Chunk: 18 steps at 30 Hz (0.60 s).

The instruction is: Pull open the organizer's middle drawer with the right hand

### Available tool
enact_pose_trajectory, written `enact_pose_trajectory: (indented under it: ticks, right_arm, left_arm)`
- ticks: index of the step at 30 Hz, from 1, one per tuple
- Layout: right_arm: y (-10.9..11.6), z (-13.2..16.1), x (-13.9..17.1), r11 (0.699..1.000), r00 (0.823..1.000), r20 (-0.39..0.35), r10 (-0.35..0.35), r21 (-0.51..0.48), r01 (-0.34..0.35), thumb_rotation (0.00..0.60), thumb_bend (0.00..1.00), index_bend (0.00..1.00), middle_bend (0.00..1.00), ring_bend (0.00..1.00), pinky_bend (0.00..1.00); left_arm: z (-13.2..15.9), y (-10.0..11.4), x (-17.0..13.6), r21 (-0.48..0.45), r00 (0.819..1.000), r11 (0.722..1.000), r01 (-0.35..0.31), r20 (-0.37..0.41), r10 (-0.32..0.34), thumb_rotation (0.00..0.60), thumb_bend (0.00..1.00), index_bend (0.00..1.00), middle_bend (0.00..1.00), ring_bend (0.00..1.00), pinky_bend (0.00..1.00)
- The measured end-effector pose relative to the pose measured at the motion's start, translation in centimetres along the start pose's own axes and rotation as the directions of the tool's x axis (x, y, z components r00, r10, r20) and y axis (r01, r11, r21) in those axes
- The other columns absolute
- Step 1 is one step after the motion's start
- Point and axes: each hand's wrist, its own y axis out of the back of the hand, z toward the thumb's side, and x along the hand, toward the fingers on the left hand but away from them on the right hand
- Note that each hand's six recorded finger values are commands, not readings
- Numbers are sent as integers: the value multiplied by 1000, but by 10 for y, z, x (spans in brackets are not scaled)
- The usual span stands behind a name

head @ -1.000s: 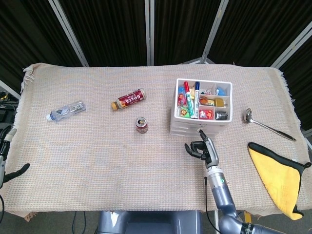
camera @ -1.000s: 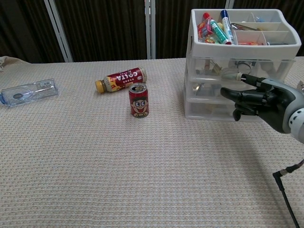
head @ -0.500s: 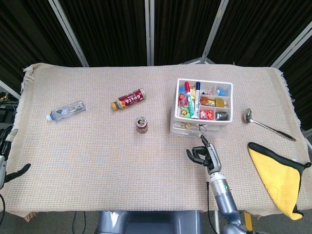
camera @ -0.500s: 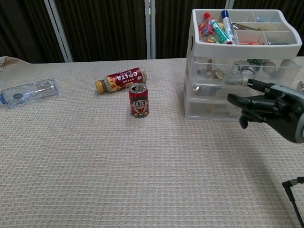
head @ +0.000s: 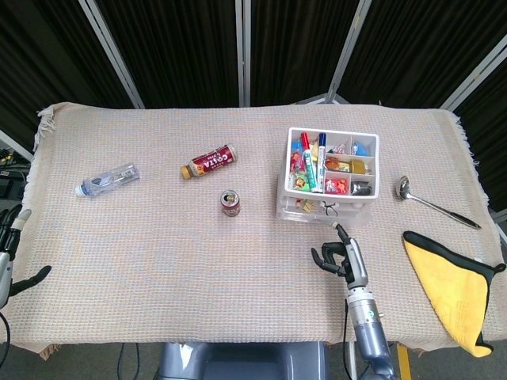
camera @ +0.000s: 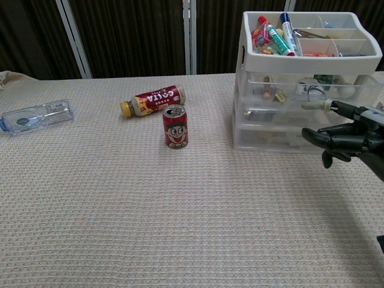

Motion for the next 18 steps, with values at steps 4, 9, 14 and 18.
enact_pose_trajectory:
  ticks: [4, 9, 14, 18]
  right_arm:
    - [-3, -7, 9, 1000, 1000, 19, -5, 23, 5, 600, 276, 108, 869, 874, 677]
    - [-3, -10, 20, 999, 1000, 12, 5, 49, -6, 600, 277, 108, 868, 874, 676]
    - [0, -5, 29, 997, 999, -39, 0, 81, 3, 600, 276, 118, 868, 874, 676]
    - [6, 7, 38, 993, 992, -122, -16, 117, 30, 600, 274, 168, 868, 873, 676]
  left_arm:
    - [0, 0, 0, 0, 1000, 1000, -2, 1, 2, 600, 70, 0, 0, 0, 0]
    - [0, 1, -1, -1, 1000, 1000, -6, 1, 6, 600, 70, 0, 0, 0, 0]
    - [1, 1, -1, 1, 1000, 1000, -5, 3, 5, 600, 71, 0, 0, 0, 0]
    - [1, 1, -1, 2, 1000, 1000, -6, 5, 6, 600, 71, 0, 0, 0, 0]
